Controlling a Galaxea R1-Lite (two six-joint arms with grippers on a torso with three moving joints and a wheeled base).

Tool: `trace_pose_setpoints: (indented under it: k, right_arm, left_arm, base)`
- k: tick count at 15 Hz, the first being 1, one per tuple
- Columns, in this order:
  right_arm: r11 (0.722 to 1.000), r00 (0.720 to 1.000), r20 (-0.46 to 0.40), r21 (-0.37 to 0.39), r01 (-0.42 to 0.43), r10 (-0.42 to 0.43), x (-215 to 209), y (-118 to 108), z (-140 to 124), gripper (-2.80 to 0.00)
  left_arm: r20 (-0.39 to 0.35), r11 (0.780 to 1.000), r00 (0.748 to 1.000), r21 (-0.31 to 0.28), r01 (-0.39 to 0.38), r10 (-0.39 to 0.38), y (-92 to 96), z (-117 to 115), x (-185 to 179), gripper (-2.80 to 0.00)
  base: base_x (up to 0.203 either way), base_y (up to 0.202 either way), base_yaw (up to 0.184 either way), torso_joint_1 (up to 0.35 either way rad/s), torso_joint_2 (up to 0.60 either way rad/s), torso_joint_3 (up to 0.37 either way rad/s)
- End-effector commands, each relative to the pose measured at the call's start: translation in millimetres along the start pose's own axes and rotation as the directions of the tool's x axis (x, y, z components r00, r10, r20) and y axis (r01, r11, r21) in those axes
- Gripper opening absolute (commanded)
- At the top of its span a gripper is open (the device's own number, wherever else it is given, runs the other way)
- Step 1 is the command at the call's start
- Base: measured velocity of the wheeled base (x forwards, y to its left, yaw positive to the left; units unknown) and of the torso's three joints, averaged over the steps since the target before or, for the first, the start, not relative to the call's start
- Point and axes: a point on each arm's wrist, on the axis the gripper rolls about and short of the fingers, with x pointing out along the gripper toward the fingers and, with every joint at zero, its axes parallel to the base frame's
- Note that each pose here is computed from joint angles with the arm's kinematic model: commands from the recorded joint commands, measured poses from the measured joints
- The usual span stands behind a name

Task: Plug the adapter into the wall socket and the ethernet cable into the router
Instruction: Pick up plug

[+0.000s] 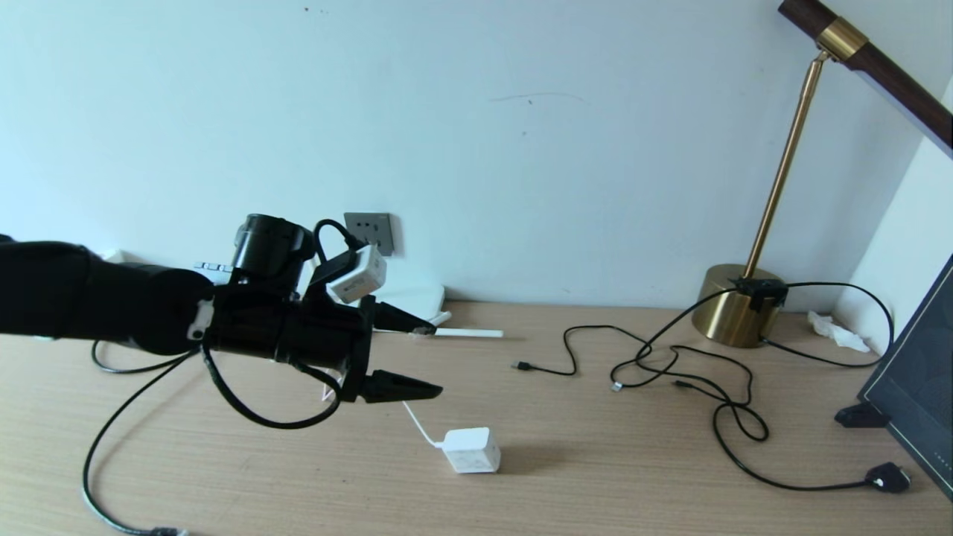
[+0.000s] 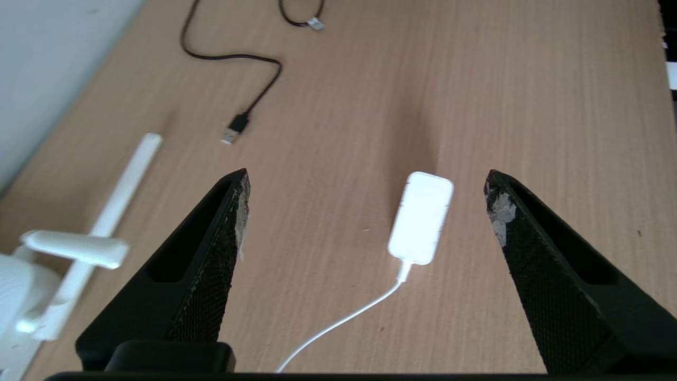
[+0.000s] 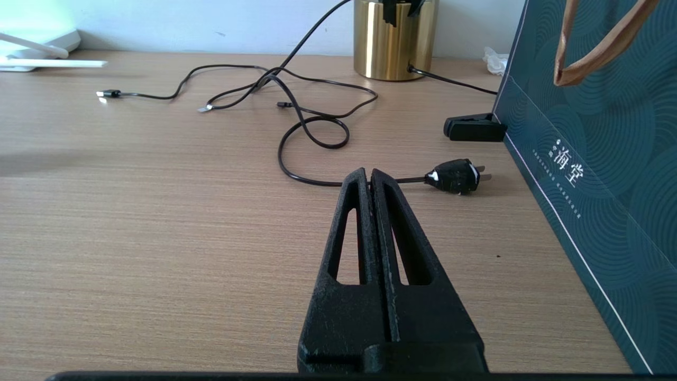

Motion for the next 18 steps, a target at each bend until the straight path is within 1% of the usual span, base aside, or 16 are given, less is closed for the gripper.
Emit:
trace_pose_setpoints:
  k: [1,2,3,5,6,9,10,12,13,15,18]
  right_arm:
    - [1.000,1.000,-0.012,0.000,0.000,0.000,1,0,-3,-2.80]
    - [1.000,1.000,-0.012,0.000,0.000,0.000,1,0,-3,-2.80]
    - [1.000,1.000,-0.012,0.000,0.000,0.000,1,0,-3,-2.80]
    - [1.000,1.000,-0.012,0.000,0.000,0.000,1,0,-3,-2.80]
    - [1.000,1.000,-0.012,0.000,0.000,0.000,1,0,-3,-2.80]
    - [1.000,1.000,-0.012,0.000,0.000,0.000,1,0,-3,-2.80]
    - [1.000,1.000,-0.012,0.000,0.000,0.000,1,0,-3,-2.80]
    - [1.000,1.000,-0.012,0.000,0.000,0.000,1,0,-3,-2.80]
    - [1.000,1.000,-0.012,0.000,0.000,0.000,1,0,-3,-2.80]
    - [1.000,1.000,-0.012,0.000,0.000,0.000,1,0,-3,-2.80]
    - [1.000,1.000,-0.012,0.000,0.000,0.000,1,0,-3,-2.80]
  left_arm:
    - [-0.016,0.999,0.999,-0.013,0.040,-0.040,-5.2,-1,6,0.00]
    - [-0.039,0.996,0.997,-0.049,0.072,-0.074,-10.2,-3,8,0.00]
    - [-0.057,0.992,0.993,-0.066,0.103,-0.106,-13.7,0,11,0.00]
    - [-0.079,0.989,0.987,-0.058,0.134,-0.138,-8.5,3,25,0.00]
    - [-0.096,0.988,0.984,-0.046,0.146,-0.150,-6.4,2,31,-2.80]
    - [-0.128,0.977,0.969,-0.058,0.205,-0.211,-23.8,11,26,-2.80]
    - [-0.148,0.972,0.961,-0.062,0.226,-0.232,-30.2,13,25,-2.80]
    - [-0.233,0.973,0.945,-0.049,0.226,-0.231,-33.4,5,28,-2.80]
    - [-0.260,0.973,0.938,-0.034,0.230,-0.231,-33.7,1,30,-2.80]
    - [-0.265,0.970,0.934,-0.031,0.241,-0.240,-36.3,1,33,-2.80]
    - [-0.257,0.969,0.937,0.002,0.246,-0.237,-36.2,5,35,-2.80]
  base:
    - [0.000,0.000,0.000,0.000,0.00,0.000]
    - [0.000,0.000,0.000,0.000,0.00,0.000]
    - [0.000,0.000,0.000,0.000,0.00,0.000]
    - [0.000,0.000,0.000,0.000,0.00,0.000]
    - [0.000,0.000,0.000,0.000,0.00,0.000]
    - [0.000,0.000,0.000,0.000,0.00,0.000]
    - [0.000,0.000,0.000,0.000,0.00,0.000]
    - [0.000,0.000,0.000,0.000,0.00,0.000]
    - [0.000,0.000,0.000,0.000,0.00,0.000]
    - [0.000,0.000,0.000,0.000,0.00,0.000]
    - [0.000,0.000,0.000,0.000,0.00,0.000]
